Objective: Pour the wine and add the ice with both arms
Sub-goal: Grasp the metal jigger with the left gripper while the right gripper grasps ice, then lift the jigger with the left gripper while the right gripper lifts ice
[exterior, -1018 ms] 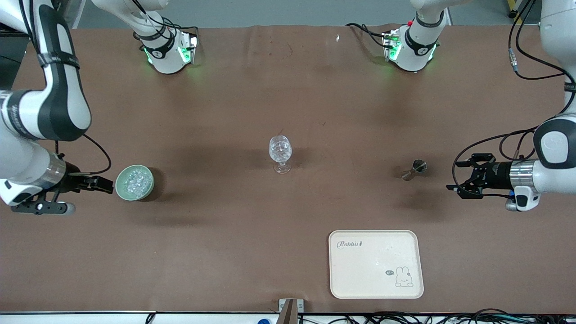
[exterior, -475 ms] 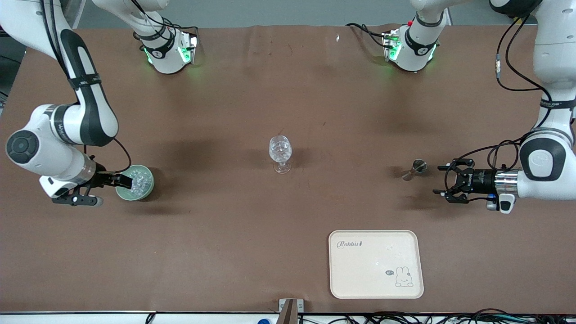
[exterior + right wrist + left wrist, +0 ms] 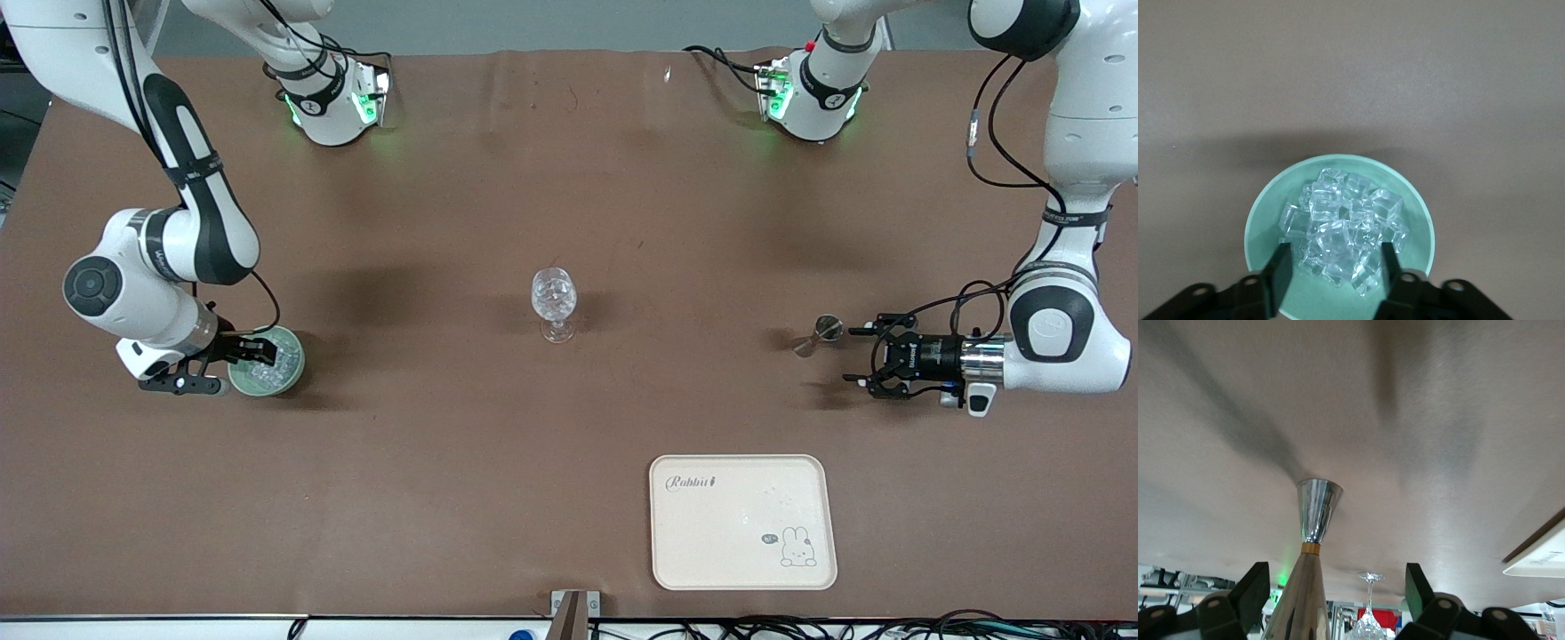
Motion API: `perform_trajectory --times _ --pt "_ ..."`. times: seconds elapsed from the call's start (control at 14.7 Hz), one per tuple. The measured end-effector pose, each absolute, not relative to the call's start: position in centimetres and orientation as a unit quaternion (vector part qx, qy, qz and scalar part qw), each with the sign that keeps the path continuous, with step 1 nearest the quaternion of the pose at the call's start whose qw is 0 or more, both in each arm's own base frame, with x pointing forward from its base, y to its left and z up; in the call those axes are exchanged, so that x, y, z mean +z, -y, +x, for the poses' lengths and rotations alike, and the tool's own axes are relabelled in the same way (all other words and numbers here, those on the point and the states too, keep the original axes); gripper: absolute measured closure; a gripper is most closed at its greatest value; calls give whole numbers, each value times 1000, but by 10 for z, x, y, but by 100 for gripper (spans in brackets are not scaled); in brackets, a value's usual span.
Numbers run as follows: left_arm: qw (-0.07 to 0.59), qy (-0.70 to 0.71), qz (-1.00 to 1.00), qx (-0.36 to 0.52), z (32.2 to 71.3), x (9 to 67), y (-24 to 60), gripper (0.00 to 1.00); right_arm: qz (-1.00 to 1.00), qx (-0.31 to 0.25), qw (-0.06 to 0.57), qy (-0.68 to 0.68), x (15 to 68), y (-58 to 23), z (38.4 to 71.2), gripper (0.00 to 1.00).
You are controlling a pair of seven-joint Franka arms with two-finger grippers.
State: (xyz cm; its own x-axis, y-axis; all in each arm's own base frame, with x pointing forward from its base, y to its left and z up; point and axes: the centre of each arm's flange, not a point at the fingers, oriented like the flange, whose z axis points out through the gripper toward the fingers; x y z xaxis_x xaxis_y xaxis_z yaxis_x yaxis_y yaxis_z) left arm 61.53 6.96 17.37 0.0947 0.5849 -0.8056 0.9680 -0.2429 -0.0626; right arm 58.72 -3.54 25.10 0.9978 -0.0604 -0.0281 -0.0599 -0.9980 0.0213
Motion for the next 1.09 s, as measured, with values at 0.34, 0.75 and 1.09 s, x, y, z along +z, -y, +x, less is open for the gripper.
perform_trajectory --times 0.34,0.75,1.09 --pt "266 -549 690 -390 604 161 -59 12 999 -13 10 29 229 35 588 47" --pt "289 -535 687 -399 591 143 -58 12 999 -15 10 28 227 33 588 62" --pt "292 -526 683 -415 587 139 -52 17 999 -21 10 28 236 33 591 77"
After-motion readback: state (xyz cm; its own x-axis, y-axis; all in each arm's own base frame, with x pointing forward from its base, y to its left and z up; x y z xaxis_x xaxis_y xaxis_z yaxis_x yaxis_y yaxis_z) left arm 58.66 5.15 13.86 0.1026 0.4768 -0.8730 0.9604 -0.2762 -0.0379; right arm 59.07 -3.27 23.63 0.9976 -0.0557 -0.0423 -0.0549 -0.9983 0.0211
